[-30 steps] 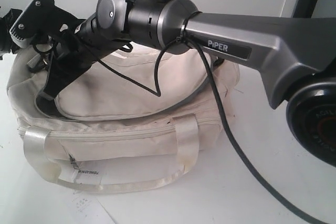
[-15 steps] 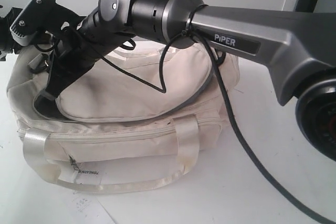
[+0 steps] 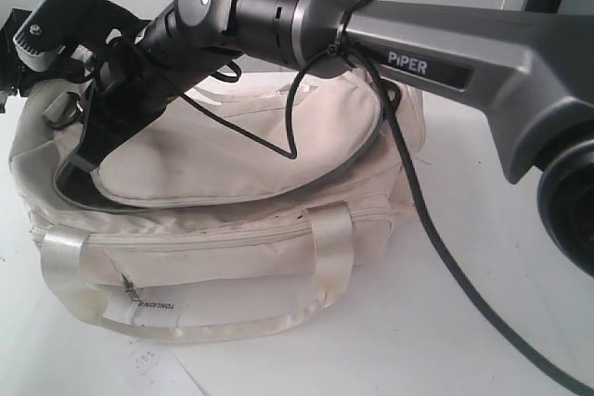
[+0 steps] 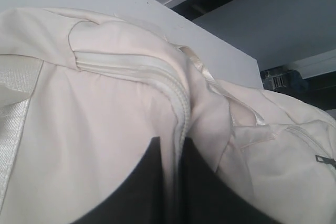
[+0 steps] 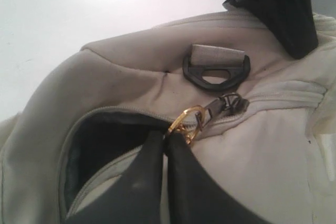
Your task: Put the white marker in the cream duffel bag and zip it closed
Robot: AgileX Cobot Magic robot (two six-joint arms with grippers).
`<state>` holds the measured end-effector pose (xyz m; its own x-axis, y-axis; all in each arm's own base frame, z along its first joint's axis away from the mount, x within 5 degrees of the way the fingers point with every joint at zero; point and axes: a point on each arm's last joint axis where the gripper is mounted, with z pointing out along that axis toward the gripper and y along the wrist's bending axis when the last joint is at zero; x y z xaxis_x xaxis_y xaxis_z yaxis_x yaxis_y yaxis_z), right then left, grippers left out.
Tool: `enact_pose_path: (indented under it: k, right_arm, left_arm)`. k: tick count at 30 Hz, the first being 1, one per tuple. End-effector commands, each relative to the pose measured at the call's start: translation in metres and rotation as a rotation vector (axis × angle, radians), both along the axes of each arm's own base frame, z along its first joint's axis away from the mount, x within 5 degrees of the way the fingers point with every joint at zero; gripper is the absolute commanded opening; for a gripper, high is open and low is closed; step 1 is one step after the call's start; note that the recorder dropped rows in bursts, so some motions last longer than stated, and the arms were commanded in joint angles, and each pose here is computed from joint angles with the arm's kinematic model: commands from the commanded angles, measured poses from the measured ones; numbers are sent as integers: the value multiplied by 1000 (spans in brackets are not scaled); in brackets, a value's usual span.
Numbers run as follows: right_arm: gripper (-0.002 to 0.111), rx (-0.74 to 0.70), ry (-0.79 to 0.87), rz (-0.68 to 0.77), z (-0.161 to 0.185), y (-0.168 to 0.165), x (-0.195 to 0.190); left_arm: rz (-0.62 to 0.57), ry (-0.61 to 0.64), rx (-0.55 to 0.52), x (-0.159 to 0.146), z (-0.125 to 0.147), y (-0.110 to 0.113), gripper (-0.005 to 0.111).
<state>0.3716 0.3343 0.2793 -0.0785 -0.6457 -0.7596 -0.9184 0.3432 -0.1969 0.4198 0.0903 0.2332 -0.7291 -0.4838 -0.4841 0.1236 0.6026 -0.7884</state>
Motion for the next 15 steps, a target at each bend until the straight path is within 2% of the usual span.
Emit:
enact_pose_path:
  k: [1,8,10,12,13,14,15]
  right_arm:
    - [0,-21,130,105,7,9,-28]
    - [0,-52,170,140,4,10,-35]
    - [0,-25,134,114,6,11,-31]
    - [0,60,80,18,13,13,-21]
    - [2,155,35,-79,20,14,-13]
    - [6,185,0,-105,24,15,-9]
    - [17,222,-45,-137,25,15,-4]
  left_arm:
    - [190,-17,-20,7,5,19,0]
    - [195,-19,-24,7,5,21,0]
    - [178,-20,-31,6,6,20,0]
    - [174,-21,-34,6,6,19,0]
    - [169,-22,-34,6,6,19,0]
    - [167,-21,-34,6,6,19,0]
    - [163,-21,-35,5,6,18,0]
